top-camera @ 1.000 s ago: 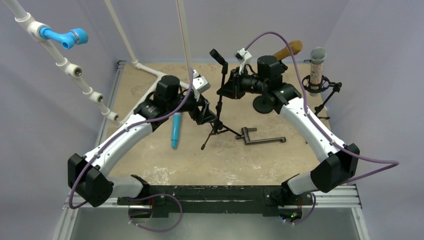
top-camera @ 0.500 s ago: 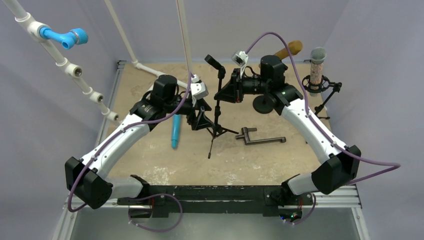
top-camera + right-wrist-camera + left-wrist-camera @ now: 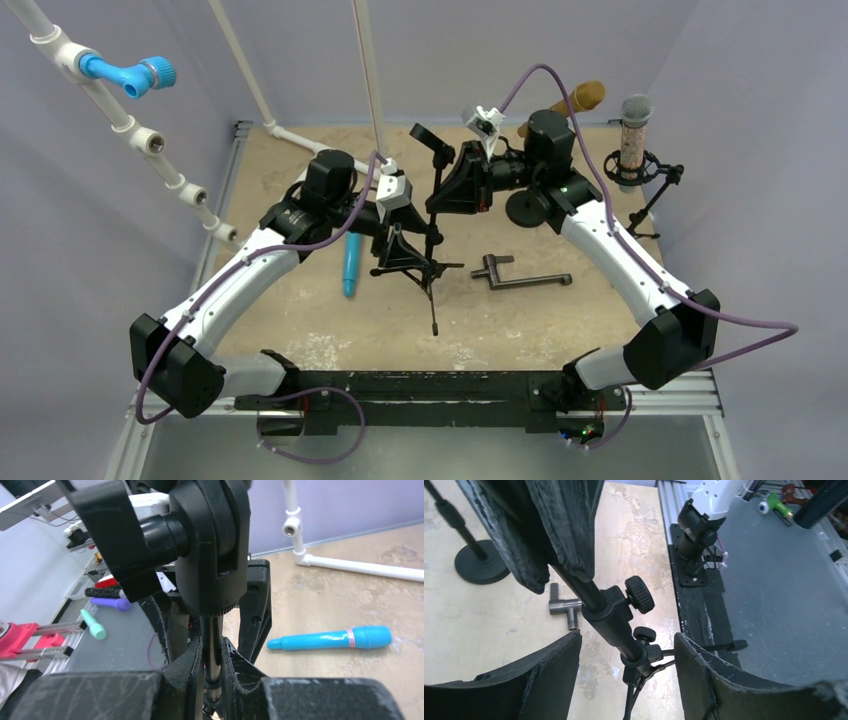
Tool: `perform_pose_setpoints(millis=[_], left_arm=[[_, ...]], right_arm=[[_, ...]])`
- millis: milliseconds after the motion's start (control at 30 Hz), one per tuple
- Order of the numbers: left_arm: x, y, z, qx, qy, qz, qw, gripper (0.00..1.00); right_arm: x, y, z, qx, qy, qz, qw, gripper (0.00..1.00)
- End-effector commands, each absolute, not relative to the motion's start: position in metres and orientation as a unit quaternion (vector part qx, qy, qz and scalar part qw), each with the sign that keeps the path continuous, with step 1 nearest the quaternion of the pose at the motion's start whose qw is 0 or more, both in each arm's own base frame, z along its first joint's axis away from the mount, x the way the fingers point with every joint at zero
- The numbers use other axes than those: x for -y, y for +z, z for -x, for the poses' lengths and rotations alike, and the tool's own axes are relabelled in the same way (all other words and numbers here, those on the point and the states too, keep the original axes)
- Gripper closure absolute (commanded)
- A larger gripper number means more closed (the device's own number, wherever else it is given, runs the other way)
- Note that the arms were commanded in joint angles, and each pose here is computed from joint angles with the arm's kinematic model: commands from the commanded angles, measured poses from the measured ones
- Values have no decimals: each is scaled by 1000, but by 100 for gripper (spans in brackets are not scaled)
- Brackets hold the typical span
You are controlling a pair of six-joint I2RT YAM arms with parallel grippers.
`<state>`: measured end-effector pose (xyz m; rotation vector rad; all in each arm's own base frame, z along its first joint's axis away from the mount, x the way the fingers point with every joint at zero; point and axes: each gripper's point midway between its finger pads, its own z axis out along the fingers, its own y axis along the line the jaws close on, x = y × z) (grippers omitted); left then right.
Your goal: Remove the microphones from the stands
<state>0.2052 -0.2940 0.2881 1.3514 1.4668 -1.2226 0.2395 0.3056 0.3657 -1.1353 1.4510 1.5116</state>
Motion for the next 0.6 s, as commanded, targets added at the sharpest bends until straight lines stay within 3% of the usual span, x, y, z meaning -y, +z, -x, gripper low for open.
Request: perform_pose_setpoints(millis=[0,567], left_arm=[[294,300,-187,-514,-513,-565,391,36],[307,296,-183,-511,-563,-550,345,59]], right_arm=[[-296,404,-210,-489,605,496,386,100],[-297,422,-202,-451,632,494,391,100]])
